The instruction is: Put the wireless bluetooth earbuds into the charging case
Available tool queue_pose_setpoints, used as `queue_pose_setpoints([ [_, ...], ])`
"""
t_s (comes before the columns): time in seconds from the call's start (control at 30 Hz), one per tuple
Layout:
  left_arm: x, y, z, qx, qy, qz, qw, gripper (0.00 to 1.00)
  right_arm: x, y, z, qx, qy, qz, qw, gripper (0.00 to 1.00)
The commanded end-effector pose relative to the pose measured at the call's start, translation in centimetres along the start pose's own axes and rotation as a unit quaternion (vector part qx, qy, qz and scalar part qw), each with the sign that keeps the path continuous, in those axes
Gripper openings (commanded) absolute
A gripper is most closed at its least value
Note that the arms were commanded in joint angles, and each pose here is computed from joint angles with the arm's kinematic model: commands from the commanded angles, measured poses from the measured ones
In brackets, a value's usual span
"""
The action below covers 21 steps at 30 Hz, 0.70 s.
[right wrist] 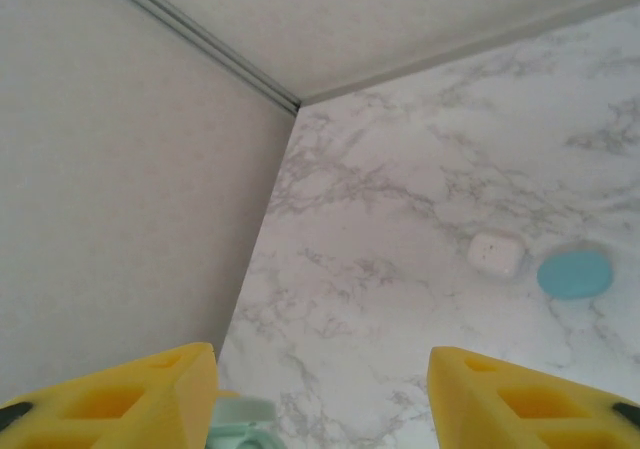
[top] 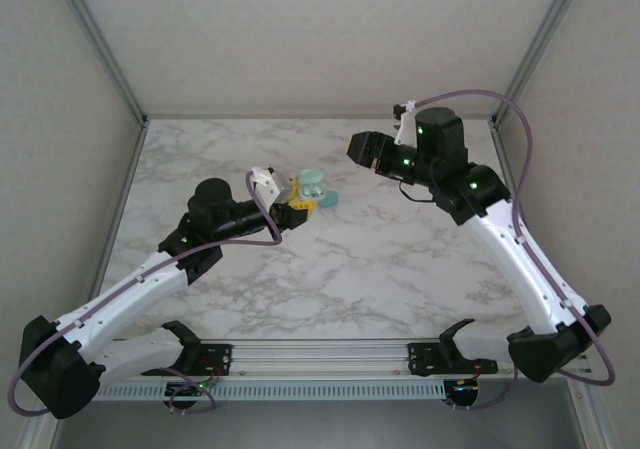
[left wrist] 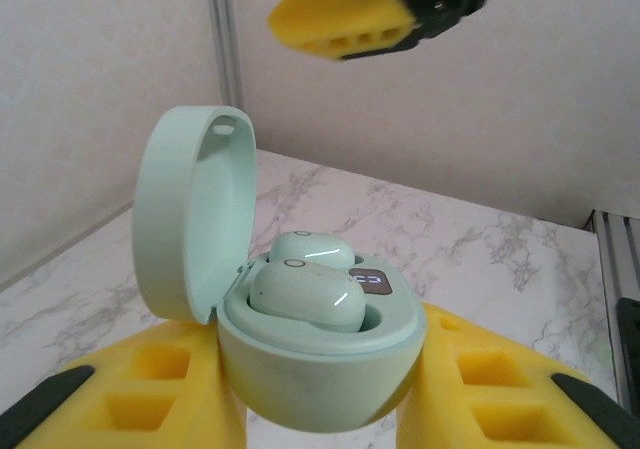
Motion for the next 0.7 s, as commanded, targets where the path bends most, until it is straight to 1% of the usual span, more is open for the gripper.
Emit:
queue_pose_setpoints([
  [0.0,1.7,-0.9,0.3,-0.018,-0.016,-0.02,1.0,0.18,0.8,1.4,-0.3,0.031,0.027,-0.02,0.999,0.6],
  [0.07,1.7,-0.9,0.4,-0.019,-0.016,-0.02,0.999,0.18,0.8,1.6,-0.9,0.033,0.05,-0.024,0.998,0.61],
  [0.23,1.9,-1.1,0.4,-0.02,-0.015,-0.021,0.999,0.18,0.4,2.4,-3.0,0.076,0.103,-0.033,0.991,0.63],
  [0.33,2.0,-1.1,0.5,-0.018,-0.018,-0.022,0.999,0.18,-0.2,2.3,-4.0,0.077,0.128,-0.034,0.988,0.64],
  [0.53,2.3,-1.0,0.4,-0.016,-0.028,-0.022,0.999,0.19,-2.2,1.1,-5.7,0.059,0.181,-0.033,0.981,0.64],
  [0.67,2.5,-0.9,0.5,-0.012,-0.03,-0.023,0.999,0.19,-3.3,1.4,-6.5,0.084,0.206,-0.034,0.974,0.64],
])
Point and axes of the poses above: each hand's point on the last joint's axis, 136 mm out from that joint toward the fingers, its own z axis back along the fingers, its own y axis along the line the jaws close on, x = y × z, the point moved 5 cm from there along z, back along the fingers, and after that the axes turned 3 degrees about z, right-handed, at the moved point
